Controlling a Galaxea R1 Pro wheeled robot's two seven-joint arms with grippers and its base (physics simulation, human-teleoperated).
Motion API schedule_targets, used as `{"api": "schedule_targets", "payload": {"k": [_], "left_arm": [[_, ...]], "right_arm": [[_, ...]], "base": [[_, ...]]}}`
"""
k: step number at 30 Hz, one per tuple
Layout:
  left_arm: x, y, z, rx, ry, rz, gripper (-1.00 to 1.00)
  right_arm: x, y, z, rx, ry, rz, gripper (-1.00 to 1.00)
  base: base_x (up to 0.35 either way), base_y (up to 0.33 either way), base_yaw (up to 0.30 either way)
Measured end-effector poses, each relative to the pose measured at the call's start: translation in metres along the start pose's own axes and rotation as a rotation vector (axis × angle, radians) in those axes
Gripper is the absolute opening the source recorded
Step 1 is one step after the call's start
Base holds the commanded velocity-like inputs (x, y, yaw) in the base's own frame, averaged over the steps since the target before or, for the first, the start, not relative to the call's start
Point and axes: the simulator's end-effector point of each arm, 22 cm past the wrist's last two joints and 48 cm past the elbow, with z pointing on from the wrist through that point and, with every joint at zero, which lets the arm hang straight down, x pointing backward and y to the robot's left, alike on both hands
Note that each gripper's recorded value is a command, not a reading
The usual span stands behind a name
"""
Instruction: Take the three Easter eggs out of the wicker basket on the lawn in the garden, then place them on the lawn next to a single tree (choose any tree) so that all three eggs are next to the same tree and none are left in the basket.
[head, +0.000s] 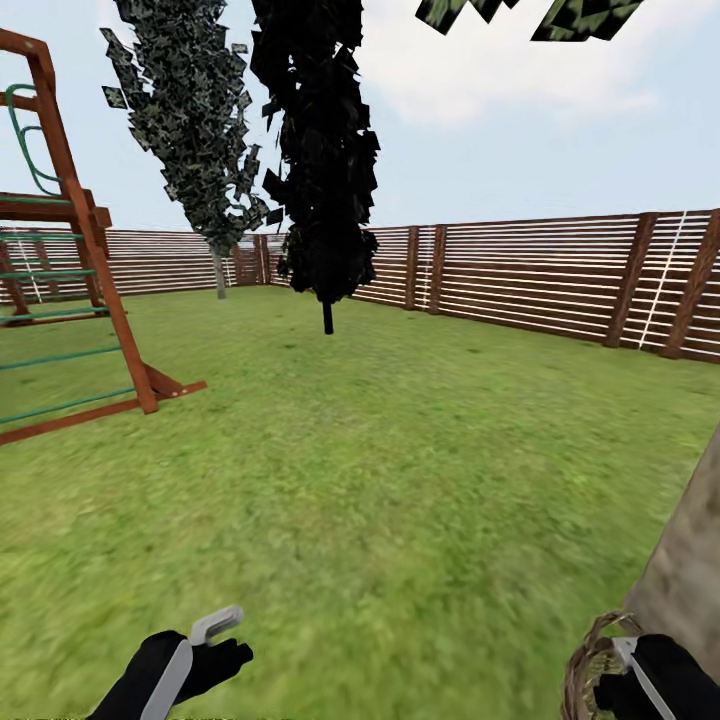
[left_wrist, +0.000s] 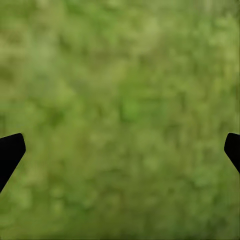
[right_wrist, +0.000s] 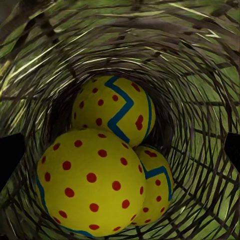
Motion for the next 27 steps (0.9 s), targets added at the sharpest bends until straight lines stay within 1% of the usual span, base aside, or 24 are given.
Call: {"api": "schedule_targets", "payload": {"k": [9, 18, 23, 25, 27], "left_arm": [[0.0, 0.0, 0.0, 0.0, 0.0, 0.0, 1.0], [0.013, 0.005, 0.016, 0.001, 0.001, 0.001, 1.0], [0.023, 0.001, 0.026, 0.009, 0.006, 0.001, 1.0], [0.023, 0.001, 0.026, 0.01, 0.005, 0.0, 1.0], [0.023, 0.001, 0.027, 0.01, 0.005, -0.001, 1.0]], "right_arm": [[0.0, -0.001, 0.0, -0.001, 0.0, 0.003, 1.0], [0.01, 0.003, 0.018, -0.003, 0.001, 0.007, 1.0], [0.016, 0.005, 0.028, -0.002, 0.001, 0.006, 1.0], [0.017, 0.005, 0.028, -0.002, 0.001, 0.006, 1.0], [0.016, 0.005, 0.028, -0.003, 0.001, 0.007, 1.0]], "base": [[0.0, 0.0, 0.013], [0.0, 0.0, 0.0], [0.0, 0.0, 0.0], [0.0, 0.0, 0.0], [-0.191, 0.0, 0.0]]}}
